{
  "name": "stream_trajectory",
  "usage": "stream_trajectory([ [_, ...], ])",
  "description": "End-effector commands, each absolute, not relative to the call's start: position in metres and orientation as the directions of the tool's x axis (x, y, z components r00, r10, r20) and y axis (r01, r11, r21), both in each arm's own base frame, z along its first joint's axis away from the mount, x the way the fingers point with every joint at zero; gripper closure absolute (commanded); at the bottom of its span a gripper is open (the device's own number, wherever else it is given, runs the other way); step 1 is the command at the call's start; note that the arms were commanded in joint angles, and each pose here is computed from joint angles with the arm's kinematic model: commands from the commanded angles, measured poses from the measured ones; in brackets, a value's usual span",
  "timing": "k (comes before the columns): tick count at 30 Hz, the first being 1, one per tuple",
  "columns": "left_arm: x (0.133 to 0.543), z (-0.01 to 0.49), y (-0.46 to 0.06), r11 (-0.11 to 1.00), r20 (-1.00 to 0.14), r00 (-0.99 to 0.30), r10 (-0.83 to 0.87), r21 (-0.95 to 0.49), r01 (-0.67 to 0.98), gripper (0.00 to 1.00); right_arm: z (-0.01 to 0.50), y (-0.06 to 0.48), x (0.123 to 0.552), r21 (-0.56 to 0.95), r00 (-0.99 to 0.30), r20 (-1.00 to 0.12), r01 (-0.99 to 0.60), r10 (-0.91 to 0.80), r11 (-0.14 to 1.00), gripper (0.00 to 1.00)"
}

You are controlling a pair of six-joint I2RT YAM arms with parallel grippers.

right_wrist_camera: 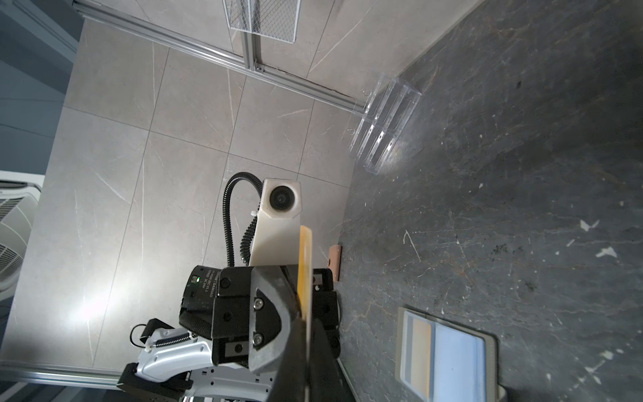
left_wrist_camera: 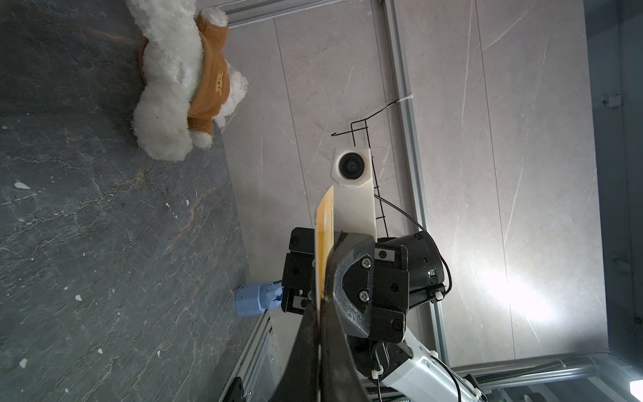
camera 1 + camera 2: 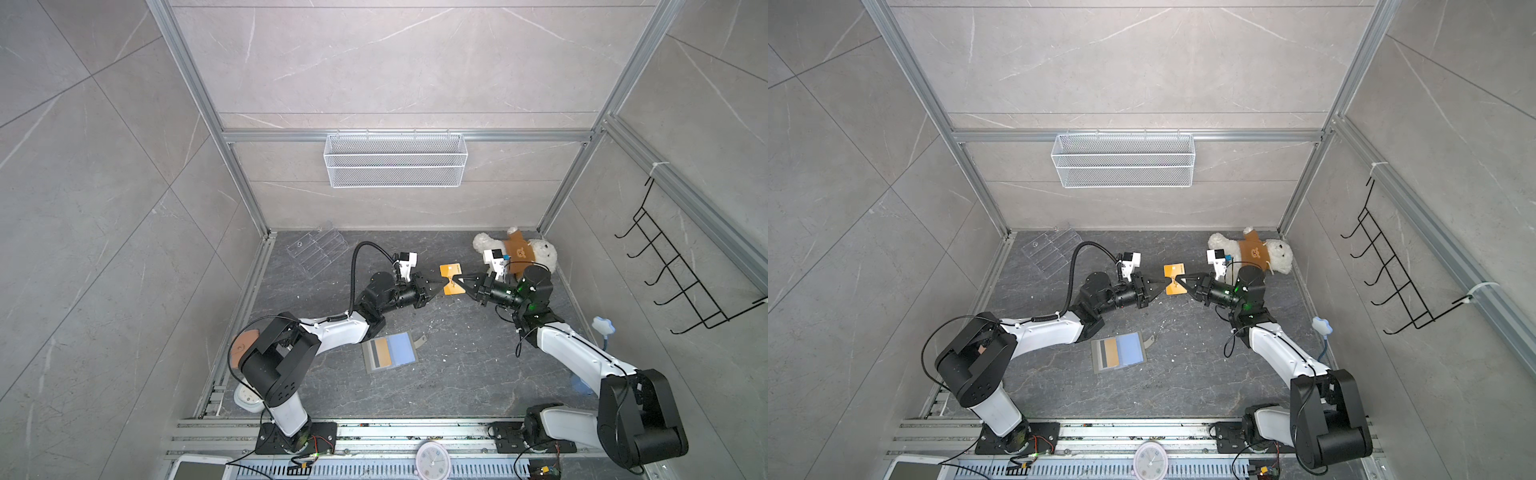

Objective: Take the credit cards out of the card holder
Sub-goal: Pass the credit card.

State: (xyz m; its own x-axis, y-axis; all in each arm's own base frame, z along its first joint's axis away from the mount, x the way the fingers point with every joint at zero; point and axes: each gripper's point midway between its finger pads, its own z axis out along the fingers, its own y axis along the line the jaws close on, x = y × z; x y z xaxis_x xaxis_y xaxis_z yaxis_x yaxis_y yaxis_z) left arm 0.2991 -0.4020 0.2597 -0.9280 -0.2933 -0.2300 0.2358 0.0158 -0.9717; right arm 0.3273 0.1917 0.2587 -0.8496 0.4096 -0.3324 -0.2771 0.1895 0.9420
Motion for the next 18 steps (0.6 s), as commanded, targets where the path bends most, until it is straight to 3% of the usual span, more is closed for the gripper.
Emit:
stream_trajectory([
  [1,0.300,0.278,-0.394,-0.028,-0.267,-0.916,-0.298,-0.957,0.289,0.75,0.267,0.192,0.318,0.932,-0.844,-0.360,-0.315,0.397,0.177,1.00],
  [3,0.308,0.279,-0.379,-0.001,-0.278,-0.903,-0.326,-0.956,0.295,0.57,0.267,0.190,0.316,0.931,-0.842,-0.363,-0.314,0.398,0.186,1.00],
  [6,0.323,0.284,-0.347,0.095,-0.319,-0.872,-0.371,-0.947,0.306,0.43,0.263,0.188,0.311,0.924,-0.846,-0.376,-0.311,0.379,0.223,1.00],
  [11,0.329,0.289,-0.293,0.514,-0.531,-0.796,-0.290,-0.788,0.338,0.38,0.258,0.187,0.301,0.899,-0.850,-0.412,-0.319,0.329,0.301,1.00],
  [18,0.356,0.280,-0.205,0.869,-0.646,-0.760,-0.066,-0.412,0.275,0.35,0.254,0.189,0.288,0.858,-0.866,-0.438,-0.323,0.242,0.400,1.00],
])
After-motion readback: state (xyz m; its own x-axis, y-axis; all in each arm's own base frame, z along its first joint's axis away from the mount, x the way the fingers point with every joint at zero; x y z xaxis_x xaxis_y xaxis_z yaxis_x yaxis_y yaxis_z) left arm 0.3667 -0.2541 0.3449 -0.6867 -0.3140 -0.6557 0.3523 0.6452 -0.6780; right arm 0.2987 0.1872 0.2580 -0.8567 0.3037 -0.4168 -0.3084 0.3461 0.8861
